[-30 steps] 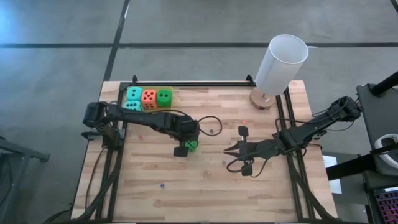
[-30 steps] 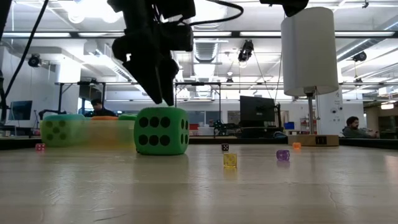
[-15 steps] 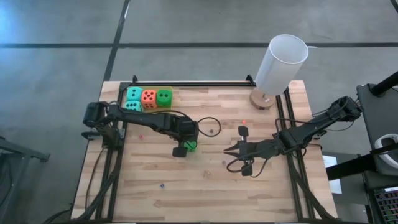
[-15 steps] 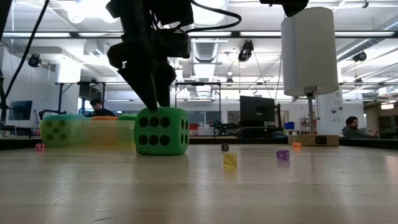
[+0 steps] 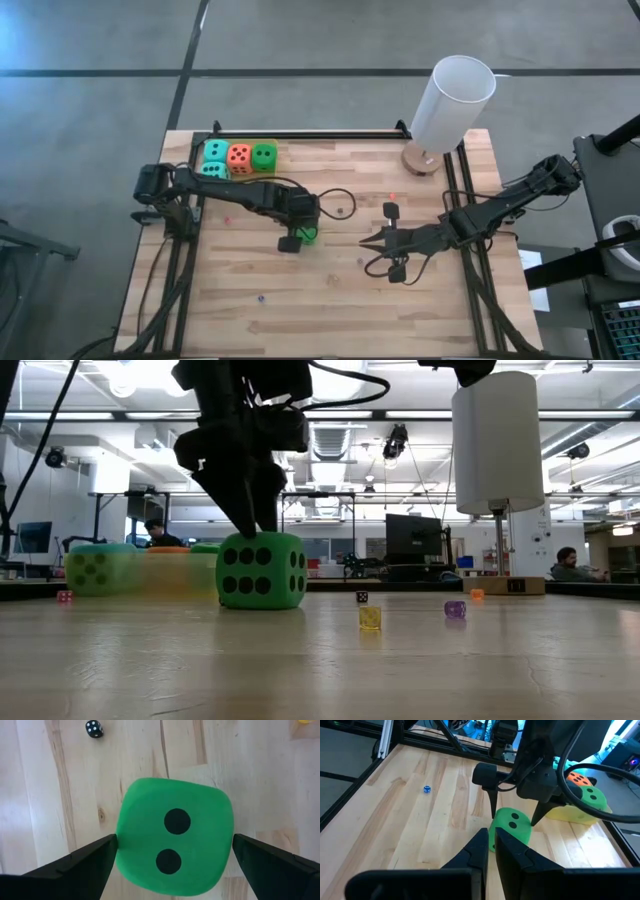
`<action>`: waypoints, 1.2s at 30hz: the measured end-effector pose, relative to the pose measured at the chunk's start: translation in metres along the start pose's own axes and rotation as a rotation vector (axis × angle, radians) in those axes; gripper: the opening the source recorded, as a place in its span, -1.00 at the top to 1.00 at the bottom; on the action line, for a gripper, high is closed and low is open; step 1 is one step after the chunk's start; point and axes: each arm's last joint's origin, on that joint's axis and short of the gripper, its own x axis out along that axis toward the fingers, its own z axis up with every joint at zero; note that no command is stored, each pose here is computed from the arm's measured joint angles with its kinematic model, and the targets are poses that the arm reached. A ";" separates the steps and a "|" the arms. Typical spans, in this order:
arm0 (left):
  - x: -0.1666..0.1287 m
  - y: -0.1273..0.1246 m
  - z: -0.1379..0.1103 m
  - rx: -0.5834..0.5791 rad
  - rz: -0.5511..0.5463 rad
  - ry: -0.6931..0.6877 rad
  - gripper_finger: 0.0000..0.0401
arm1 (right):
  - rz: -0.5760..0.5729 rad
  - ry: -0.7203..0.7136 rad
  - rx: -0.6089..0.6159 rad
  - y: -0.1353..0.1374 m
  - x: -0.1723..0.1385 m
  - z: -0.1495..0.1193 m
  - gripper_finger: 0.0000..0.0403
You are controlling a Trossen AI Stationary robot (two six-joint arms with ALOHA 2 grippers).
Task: Pick & Place Dice
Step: Put the green large die into the yellow container
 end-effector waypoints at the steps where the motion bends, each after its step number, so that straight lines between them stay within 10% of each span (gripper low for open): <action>1: 0.000 0.000 0.000 0.002 0.000 -0.003 -0.98 | 0.000 0.000 0.000 0.000 0.000 0.000 0.86; 36: -0.002 0.000 0.009 0.030 -0.038 -0.002 -0.99 | 0.000 0.000 0.000 0.000 0.000 0.000 0.86</action>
